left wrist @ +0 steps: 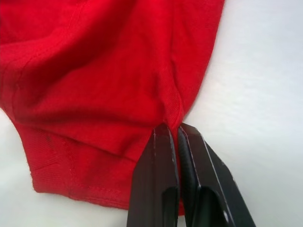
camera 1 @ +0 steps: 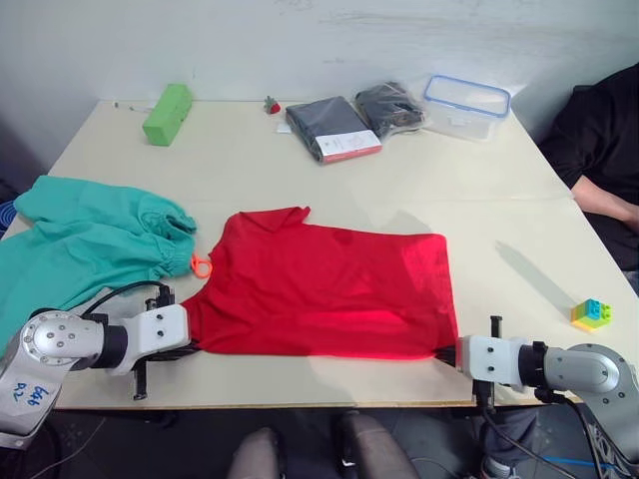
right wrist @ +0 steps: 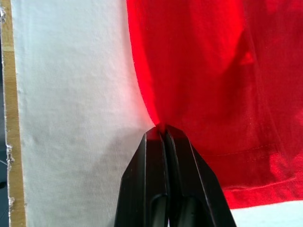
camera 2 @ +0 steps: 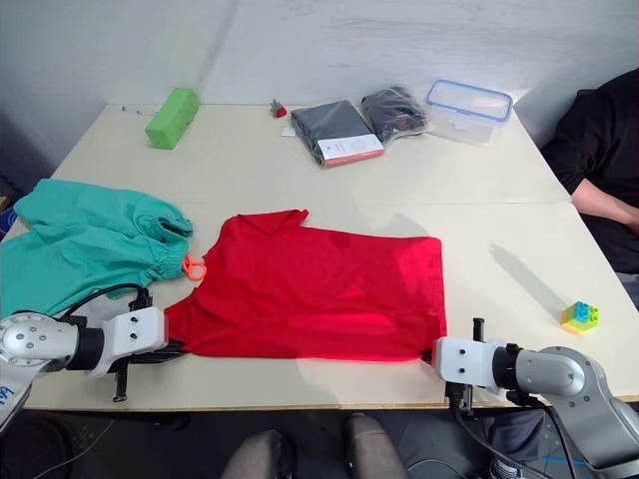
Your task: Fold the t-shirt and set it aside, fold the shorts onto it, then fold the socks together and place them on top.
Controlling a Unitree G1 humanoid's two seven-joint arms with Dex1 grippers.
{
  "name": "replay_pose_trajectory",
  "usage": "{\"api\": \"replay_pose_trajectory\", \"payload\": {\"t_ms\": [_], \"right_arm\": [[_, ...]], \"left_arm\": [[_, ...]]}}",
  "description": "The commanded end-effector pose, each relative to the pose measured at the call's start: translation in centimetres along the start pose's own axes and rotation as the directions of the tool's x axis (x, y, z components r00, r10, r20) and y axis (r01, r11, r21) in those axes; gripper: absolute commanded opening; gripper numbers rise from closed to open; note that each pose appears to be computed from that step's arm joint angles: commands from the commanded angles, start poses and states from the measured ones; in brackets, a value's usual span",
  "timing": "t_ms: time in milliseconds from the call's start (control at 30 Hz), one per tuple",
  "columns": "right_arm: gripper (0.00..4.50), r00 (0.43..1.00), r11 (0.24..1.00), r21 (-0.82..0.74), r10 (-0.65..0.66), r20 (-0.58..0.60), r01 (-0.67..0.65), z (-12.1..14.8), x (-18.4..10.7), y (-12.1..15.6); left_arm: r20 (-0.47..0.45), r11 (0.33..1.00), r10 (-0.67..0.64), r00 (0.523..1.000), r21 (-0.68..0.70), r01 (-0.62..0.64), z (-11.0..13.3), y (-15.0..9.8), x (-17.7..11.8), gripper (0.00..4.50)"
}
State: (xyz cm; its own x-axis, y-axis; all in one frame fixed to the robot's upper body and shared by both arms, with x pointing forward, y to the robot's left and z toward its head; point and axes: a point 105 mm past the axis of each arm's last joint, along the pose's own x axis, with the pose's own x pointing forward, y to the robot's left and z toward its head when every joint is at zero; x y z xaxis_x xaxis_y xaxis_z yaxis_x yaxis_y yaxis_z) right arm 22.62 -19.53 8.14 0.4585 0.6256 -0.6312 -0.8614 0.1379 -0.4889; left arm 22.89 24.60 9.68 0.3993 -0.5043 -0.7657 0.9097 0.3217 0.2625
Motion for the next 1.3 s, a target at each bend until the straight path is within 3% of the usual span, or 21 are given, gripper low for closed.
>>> {"api": "replay_pose_trajectory", "payload": {"t_ms": [33,133,300,667,867,1100,1300], "right_arm": [[0.00,0.999,0.998,-0.046,0.044,0.024,-0.042,0.5,-1.0,0.1],[0.00,0.994,0.993,-0.070,0.100,0.032,-0.098,0.4,-1.8,0.6],[0.00,0.980,0.979,-0.059,0.197,-0.001,-0.197,-0.6,-2.9,2.1],[0.00,0.970,0.970,-0.027,0.242,0.012,-0.242,-0.3,-3.3,3.8],[0.00,0.976,0.976,-0.018,0.217,-0.003,-0.217,-0.6,-3.9,3.3],[0.00,0.983,0.983,-0.016,0.181,-0.021,-0.181,-1.2,-4.2,2.4],[0.00,0.985,0.985,-0.023,0.173,-0.008,-0.173,-1.2,-3.8,2.6]], "left_arm": [[-0.022,0.994,-0.092,0.996,-0.069,0.090,-0.3,-1.9,-0.7,0.03],[-0.075,0.980,-0.187,0.979,-0.082,0.181,-0.8,-4.2,-0.9,0.03],[-0.103,0.986,-0.161,0.982,-0.064,0.155,-1.1,-4.8,-0.6,0.03],[-0.100,0.978,-0.186,0.977,-0.114,0.175,-2.4,-6.6,-0.1,0.03],[-0.050,0.957,-0.246,0.968,-0.169,0.235,-2.3,-8.0,-0.4,0.03],[0.022,0.954,-0.211,0.977,-0.214,0.211,-1.3,-7.3,-0.9,0.03],[-0.056,0.951,-0.257,0.965,-0.195,0.241,-2.4,-8.2,-1.2,0.03]]}}
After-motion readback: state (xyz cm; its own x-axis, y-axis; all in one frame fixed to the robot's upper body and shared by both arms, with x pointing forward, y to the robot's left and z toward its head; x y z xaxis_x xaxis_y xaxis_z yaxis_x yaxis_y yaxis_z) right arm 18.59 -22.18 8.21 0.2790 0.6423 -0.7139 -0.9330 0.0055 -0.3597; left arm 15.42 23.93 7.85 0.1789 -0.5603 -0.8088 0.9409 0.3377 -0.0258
